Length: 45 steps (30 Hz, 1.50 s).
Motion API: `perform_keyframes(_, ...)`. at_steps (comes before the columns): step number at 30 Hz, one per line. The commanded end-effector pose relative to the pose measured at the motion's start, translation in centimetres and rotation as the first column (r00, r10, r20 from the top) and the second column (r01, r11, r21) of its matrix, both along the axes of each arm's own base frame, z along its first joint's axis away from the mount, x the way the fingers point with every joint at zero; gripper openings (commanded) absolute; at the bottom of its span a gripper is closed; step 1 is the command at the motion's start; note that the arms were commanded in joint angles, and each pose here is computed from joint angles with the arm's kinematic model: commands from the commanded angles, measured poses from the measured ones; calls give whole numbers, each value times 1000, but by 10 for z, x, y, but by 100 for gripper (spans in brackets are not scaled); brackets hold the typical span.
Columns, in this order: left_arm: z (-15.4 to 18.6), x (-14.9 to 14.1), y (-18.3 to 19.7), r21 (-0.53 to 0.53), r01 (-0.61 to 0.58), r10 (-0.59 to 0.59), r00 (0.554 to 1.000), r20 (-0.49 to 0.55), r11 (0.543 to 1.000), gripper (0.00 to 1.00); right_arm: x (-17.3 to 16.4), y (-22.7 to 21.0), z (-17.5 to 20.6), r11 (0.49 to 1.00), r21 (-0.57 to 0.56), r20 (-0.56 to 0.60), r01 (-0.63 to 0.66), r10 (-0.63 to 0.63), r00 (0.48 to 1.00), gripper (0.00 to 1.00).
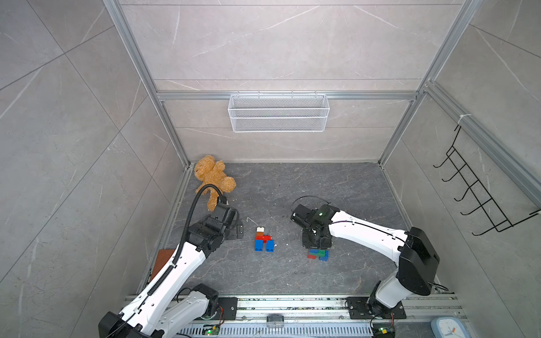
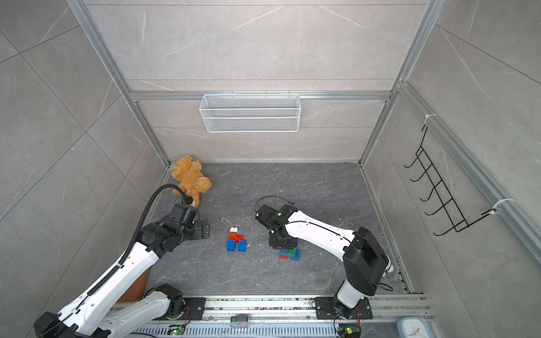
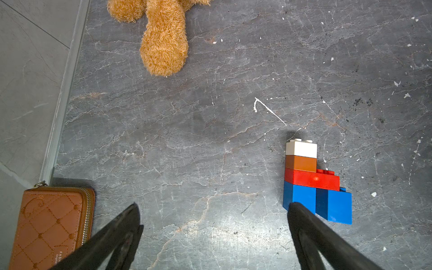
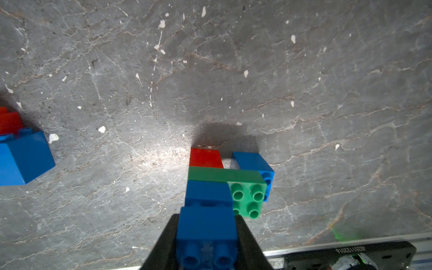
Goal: Assemble the letter h with lego
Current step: Assemble the lego brick with the lego brick.
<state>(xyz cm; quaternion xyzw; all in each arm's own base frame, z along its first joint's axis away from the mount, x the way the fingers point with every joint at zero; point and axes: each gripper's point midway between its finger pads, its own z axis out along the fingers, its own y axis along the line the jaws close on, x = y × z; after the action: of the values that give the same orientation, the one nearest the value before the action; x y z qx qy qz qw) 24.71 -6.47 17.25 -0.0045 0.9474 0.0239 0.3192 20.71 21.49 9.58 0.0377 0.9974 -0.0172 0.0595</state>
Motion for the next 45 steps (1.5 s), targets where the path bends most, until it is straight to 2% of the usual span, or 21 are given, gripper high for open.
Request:
perform_keyframes(1,6,1,-3,-6,23,-23,1000,5,1000,100,-9,-2,-6,999,17,-36,52,-51,998,0)
perform_keyframes(12,4,0,-5,-10,30,-30,1000,-5,999,100,-18,-13,-27,994,-60,-91,95,-101,991,0)
perform_keyframes(19,4,0,-5,-11,32,-32,999,-5,999,100,-16,-12,-24,990,-70,-92,121,-127,988,0)
perform_keyframes(22,4,0,-5,-14,32,-32,999,-4,999,100,-15,-19,-21,984,-117,-79,137,-147,986,0)
perform_keyframes(26,5,0,-5,-16,33,-33,999,-3,999,100,-15,-15,-25,986,-105,-101,133,-144,984,0)
perform_keyframes(29,5,0,-5,-17,33,-33,999,-1,999,100,-16,-12,-29,992,-92,-123,81,-92,988,0)
perform_keyframes(35,5,0,-6,-18,36,-36,999,-2,999,100,-14,-12,-28,993,-78,-113,87,-96,989,0)
perform_keyframes(45,4,-1,-6,-19,37,-37,999,-4,999,100,-33,-24,-76,988,-112,-183,102,-121,976,0)
